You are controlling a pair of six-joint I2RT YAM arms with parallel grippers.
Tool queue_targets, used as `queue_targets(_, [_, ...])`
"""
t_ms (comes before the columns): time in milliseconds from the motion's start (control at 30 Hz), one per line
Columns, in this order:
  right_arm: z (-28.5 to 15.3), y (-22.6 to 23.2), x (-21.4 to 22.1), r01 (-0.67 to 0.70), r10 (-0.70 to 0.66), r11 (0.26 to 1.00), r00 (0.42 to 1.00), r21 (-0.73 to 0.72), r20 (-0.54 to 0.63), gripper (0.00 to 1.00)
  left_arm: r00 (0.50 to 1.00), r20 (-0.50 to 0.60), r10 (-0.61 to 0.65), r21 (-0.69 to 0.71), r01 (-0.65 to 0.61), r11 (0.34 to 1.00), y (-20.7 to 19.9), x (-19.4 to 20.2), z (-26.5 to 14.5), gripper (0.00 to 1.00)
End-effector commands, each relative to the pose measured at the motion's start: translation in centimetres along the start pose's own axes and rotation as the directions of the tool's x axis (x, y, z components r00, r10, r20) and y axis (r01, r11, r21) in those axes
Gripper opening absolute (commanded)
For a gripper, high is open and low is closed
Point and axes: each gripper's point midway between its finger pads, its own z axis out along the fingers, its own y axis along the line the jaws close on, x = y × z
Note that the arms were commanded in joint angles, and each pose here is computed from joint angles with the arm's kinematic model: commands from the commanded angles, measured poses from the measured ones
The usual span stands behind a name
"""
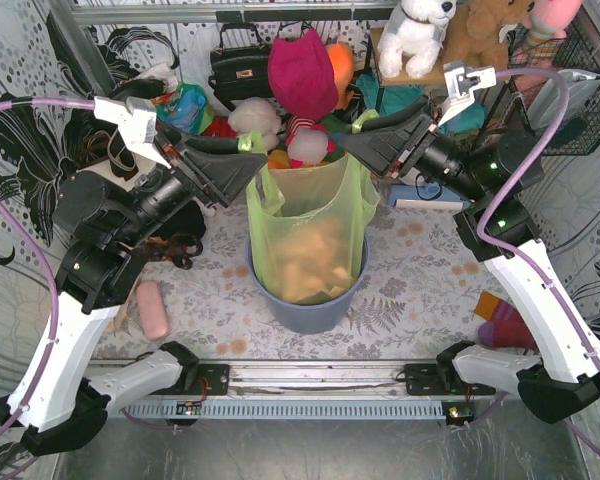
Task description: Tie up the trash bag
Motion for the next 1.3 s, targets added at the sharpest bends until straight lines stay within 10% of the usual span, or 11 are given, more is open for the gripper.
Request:
queue_targets(0, [0.1, 0.6, -0.8, 0.019, -0.019, 1.0, 0.999, -0.016, 0.029, 0.45, 0.998, 0.057, 0.017, 0.031, -0.018, 0.999, -0.9, -1.9, 0.4, 0.57])
queue_targets(167, [-0.3, 1.0, -0.9, 0.02, -0.019, 1.0, 0.999, -0.018, 0.028, 0.27, 1.0, 0.024, 0.008, 0.063, -0.01, 0.998, -1.0, -1.2, 1.4, 0.51])
queue_targets(400, [-1.0, 1.2, -0.8, 0.025, -0.025, 1.0, 0.999, 0.0, 0.033, 0.3, 1.0, -0.021, 0.003, -0.003, -0.003, 1.0, 0.8, 0.2, 2.0, 0.51])
queue_targets(567, [-1.2, 1.1, -0.8, 0.024, -0.024, 1.0, 0.999, 0.008, 0.038, 0.23, 1.0, -0.003, 0.004, 0.02, -0.004, 1.0, 0.2, -0.3, 2.1, 0.31])
queue_targets(767, [-0.5, 0.6, -1.4, 0.034, -0.035, 0.999, 0.998, 0.027, 0.055, 0.0, 0.992, 0.114, 0.055, 0.02, -0.057, 0.998, -0.9, -3.9, 1.2, 0.25])
queue_targets(1200, [2.8, 2.9, -5.0, 0.089, -0.078, 0.989, 0.993, -0.118, 0.09, 0.0, 0.959, 0.246, 0.142, -0.055, -0.133, 0.99, -1.7, -7.8, -2.2, 0.25])
queue_targets(1267, [2.4, 2.4, -4.1, 0.08, -0.071, 0.991, 0.994, -0.107, 0.087, 0.15, 0.96, 0.238, 0.145, -0.046, -0.138, 0.989, -1.5, -6.8, -2.3, 0.3])
